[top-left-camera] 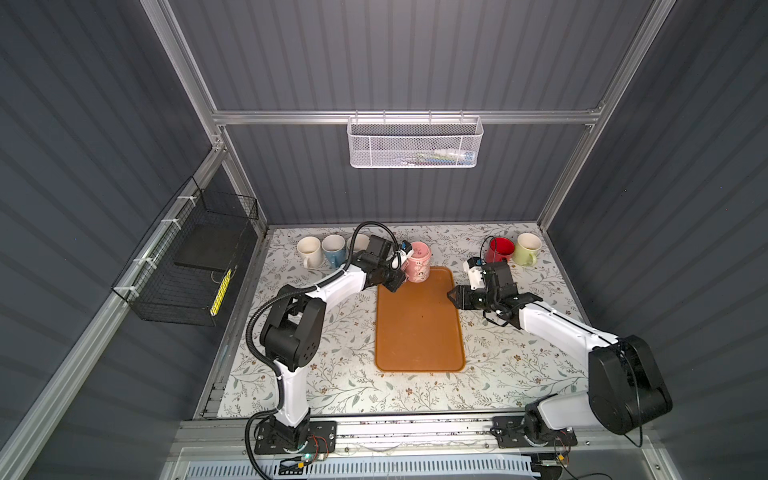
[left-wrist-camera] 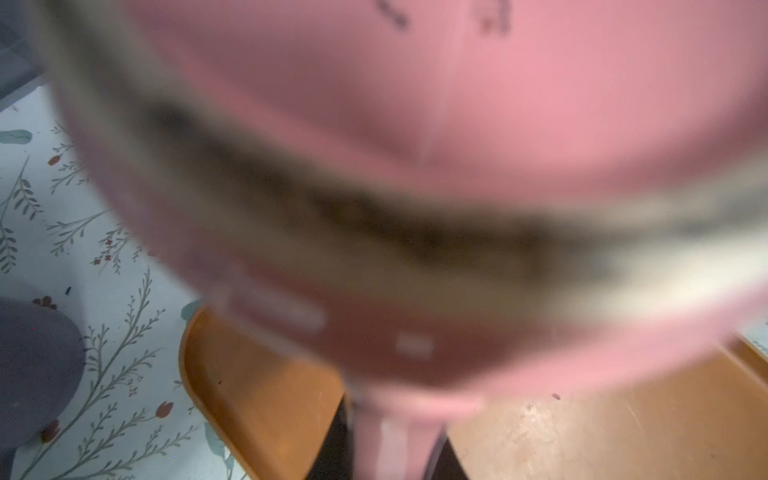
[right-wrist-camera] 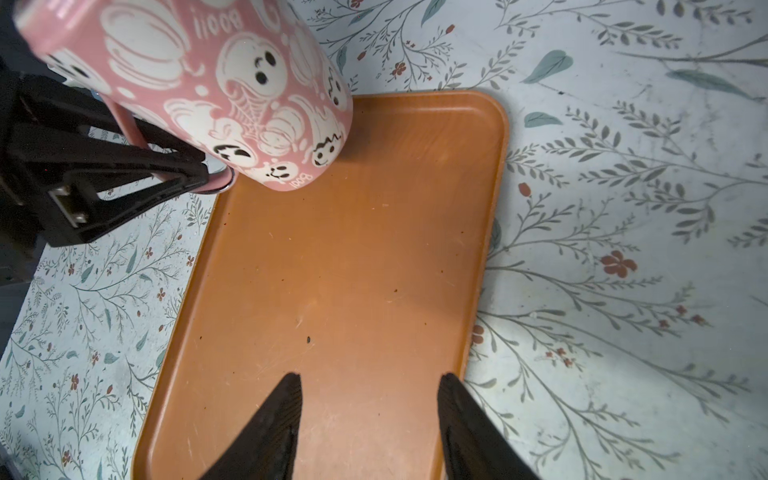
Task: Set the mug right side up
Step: 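Lift the pink mug with the left gripper while the right gripper moves toward it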
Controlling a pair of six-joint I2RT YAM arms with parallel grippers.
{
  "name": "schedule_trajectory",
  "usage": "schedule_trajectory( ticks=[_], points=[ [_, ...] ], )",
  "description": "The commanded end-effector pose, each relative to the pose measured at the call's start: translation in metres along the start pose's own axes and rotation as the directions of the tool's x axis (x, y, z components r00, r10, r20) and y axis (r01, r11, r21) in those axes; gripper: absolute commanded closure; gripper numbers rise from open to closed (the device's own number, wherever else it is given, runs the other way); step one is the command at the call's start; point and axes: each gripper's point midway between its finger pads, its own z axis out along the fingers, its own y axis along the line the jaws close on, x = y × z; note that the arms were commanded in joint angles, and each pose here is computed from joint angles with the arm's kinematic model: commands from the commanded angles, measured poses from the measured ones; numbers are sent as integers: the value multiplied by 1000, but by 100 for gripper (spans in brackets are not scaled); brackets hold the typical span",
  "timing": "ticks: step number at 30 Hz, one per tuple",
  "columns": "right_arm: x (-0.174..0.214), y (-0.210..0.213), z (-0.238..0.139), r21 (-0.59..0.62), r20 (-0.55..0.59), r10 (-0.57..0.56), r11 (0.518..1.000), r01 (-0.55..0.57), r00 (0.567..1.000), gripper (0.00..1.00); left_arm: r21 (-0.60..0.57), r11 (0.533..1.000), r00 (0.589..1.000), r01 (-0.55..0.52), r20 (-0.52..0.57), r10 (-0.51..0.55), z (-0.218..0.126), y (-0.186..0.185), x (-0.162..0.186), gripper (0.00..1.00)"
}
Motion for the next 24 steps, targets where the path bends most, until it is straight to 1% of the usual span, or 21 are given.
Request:
schedule_trajectory(
  ticks=[1,2,3,5,7,10,12,20,24],
  points=[
    [-4,0,-6,-17,32,13,1000,-12,999,45,39,999,976,-32,219,23,-38,-14,-64,100],
    [-5,-1,-7,-30,37,24,999,-23,999,45,39,999,973,-25,232,15,-41,-14,-67,100],
    [-6,-1,-7,-47,42,39,998,-37,998,45,71,997,967,-29,254,10,-46,-21,-71,100],
    [-5,1,-8,-102,47,70,993,-65,996,45,96,995,956,-25,295,-4,-56,-26,-83,100],
    [-6,0,-10,-145,59,106,985,-96,993,45,125,992,956,-7,292,-30,-56,-31,-75,100],
    [-10,-1,-16,-207,85,146,970,-126,986,45,154,988,939,8,338,-60,-66,-36,-82,100],
    [-13,1,-20,-236,101,160,963,-132,982,45,184,983,925,19,370,-87,-73,-40,-88,100],
    [-15,7,-27,-291,119,172,948,-131,978,45,242,969,877,52,453,-160,-92,-44,-99,100],
    [-21,10,-36,-341,154,191,931,-130,969,45,278,958,842,71,498,-207,-105,-41,-105,100]
  ],
)
